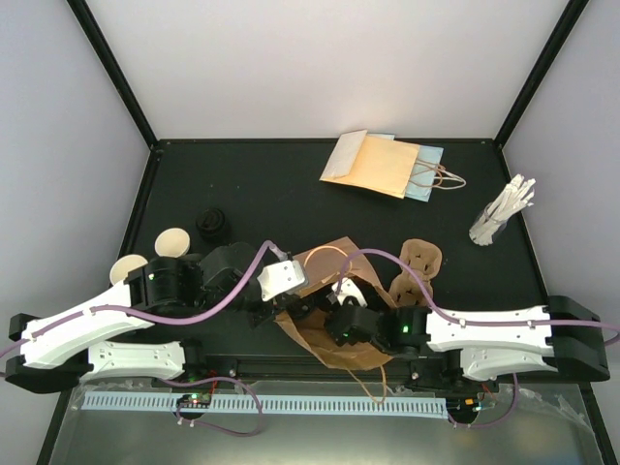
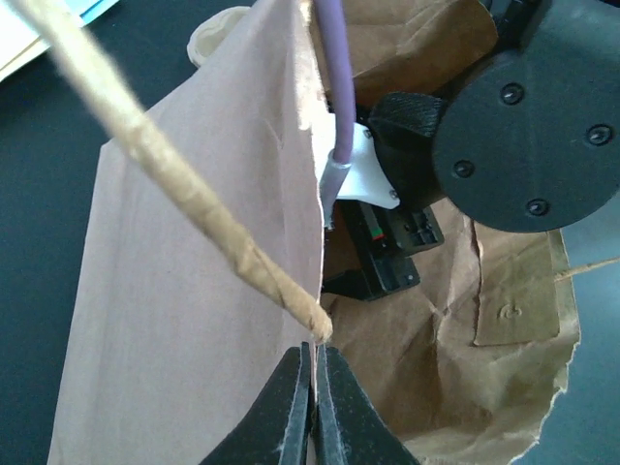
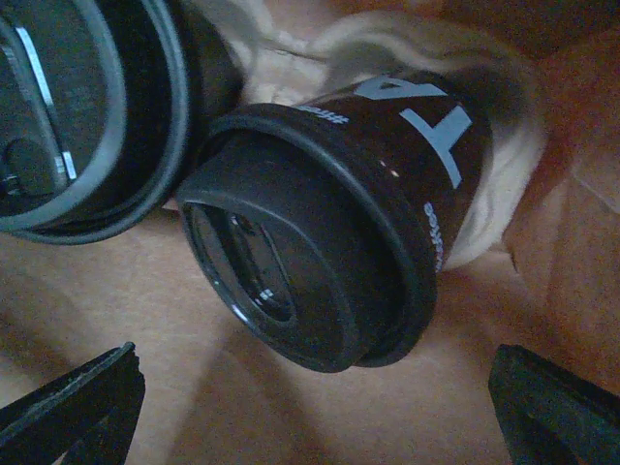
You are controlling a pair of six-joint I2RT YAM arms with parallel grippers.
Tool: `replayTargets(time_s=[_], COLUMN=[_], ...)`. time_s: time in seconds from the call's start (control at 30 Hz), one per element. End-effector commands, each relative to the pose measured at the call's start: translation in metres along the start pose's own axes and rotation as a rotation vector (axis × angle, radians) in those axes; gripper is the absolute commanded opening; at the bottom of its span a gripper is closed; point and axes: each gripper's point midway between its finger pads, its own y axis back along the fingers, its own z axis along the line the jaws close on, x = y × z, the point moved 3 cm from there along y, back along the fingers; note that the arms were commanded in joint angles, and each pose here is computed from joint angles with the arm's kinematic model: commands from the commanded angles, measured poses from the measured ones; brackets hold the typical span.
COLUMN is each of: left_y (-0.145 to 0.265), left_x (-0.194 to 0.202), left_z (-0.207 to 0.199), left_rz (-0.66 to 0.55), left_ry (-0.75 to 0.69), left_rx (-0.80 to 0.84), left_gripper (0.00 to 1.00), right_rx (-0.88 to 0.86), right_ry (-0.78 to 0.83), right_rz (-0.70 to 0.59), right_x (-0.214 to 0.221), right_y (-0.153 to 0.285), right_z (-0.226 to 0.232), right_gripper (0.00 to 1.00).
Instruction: Pack the takeout coffee
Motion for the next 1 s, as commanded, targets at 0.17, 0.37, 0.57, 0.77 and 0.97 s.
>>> replayTargets(time_s=[0.17, 0.37, 0.57, 0.77, 0.97], left_y=[0.009, 0.013, 0.014, 0.009, 0.006], left_x=[-0.001, 0.002, 0.008, 0.012, 0.015], left_z=[0.001, 0.011, 0.017, 0.019, 0.020], left_rz=[-0.040, -0.044, -0.038, -0.027, -0.015], left_ry=[-0.009, 0.006, 0.012, 0.010, 0.017], left_rx=[-0.010, -0.081, -0.118, -0.135, -0.140], left_gripper=[0.02, 0.02, 0.01, 0.02, 0.02], right_rx=[0.064, -0.038, -0.150, -0.174, -0.175], right_ry=[0.083, 0.232, 0.275, 0.247, 0.220], right_rz=[-0.048, -0.122, -0.136, -0.146, -0.149], right_x=[-0.020, -0.033, -0.029, -0.029, -0.030], right_y=[-0.016, -0.014, -0.008, -0.001, 0.004], right_z=[-0.006, 0.011, 0.023, 0.023, 0.020], right_gripper=[0.90, 0.66, 0.43, 0.14, 0.08])
